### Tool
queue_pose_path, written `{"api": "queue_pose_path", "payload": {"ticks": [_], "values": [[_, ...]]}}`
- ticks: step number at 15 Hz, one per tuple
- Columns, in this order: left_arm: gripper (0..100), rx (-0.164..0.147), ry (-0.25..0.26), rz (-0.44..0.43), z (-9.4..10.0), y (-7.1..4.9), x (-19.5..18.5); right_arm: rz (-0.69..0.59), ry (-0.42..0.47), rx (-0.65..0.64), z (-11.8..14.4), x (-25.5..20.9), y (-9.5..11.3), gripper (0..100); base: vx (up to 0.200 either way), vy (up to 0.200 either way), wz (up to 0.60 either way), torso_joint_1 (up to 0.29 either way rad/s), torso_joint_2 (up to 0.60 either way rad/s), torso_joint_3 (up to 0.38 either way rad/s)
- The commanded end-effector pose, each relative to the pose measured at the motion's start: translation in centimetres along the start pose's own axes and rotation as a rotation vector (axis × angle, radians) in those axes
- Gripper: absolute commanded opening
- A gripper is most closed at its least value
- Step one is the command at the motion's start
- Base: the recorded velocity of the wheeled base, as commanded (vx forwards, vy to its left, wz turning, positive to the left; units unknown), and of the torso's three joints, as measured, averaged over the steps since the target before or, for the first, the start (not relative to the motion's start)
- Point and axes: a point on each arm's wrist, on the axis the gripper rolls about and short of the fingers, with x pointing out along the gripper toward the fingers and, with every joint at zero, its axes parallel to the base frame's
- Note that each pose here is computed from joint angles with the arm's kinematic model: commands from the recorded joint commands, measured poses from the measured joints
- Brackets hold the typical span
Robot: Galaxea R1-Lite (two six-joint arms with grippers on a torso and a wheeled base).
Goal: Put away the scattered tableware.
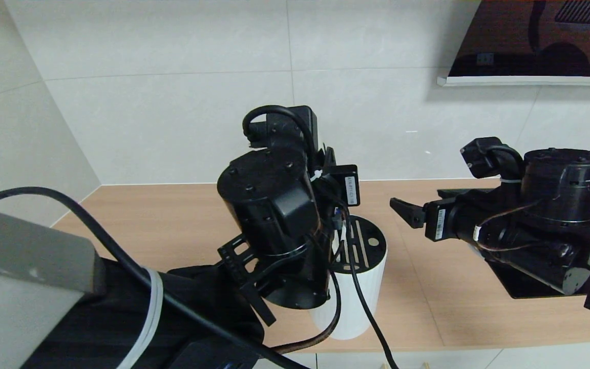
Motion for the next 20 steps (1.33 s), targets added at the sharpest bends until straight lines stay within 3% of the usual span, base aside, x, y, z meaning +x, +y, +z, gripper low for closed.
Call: {"api": "queue_pose_path", "payload": {"ticks": [1, 4, 13, 15, 20], "values": [[0, 0.016, 0.017, -0.001, -0.9, -0.1, 0.0, 0.0, 0.006, 0.0, -0.2, 0.1, 0.1, 100, 0.0, 0.0, 0.0, 0.0, 0.0, 0.0], [0, 0.012, 0.017, -0.016, -1.3, -0.4, -0.3, -0.002, 0.01, 0.0, -0.3, 0.2, 0.0, 100, 0.0, 0.0, 0.0, 0.0, 0.0, 0.0], [0, 0.072, 0.084, -0.015, -6.2, -1.1, 0.1, -0.002, 0.021, -0.003, -0.6, 0.3, 0.1, 100, 0.0, 0.0, 0.0, 0.0, 0.0, 0.0], [0, 0.103, 0.11, -0.017, -7.4, -1.0, 0.0, -0.001, 0.024, -0.003, -0.6, 0.5, 0.1, 100, 0.0, 0.0, 0.0, 0.0, 0.0, 0.0], [0, 0.128, 0.131, -0.018, -8.4, -0.9, -0.1, -0.002, 0.027, -0.004, -0.7, 0.5, 0.1, 100, 0.0, 0.0, 0.0, 0.0, 0.0, 0.0]]}}
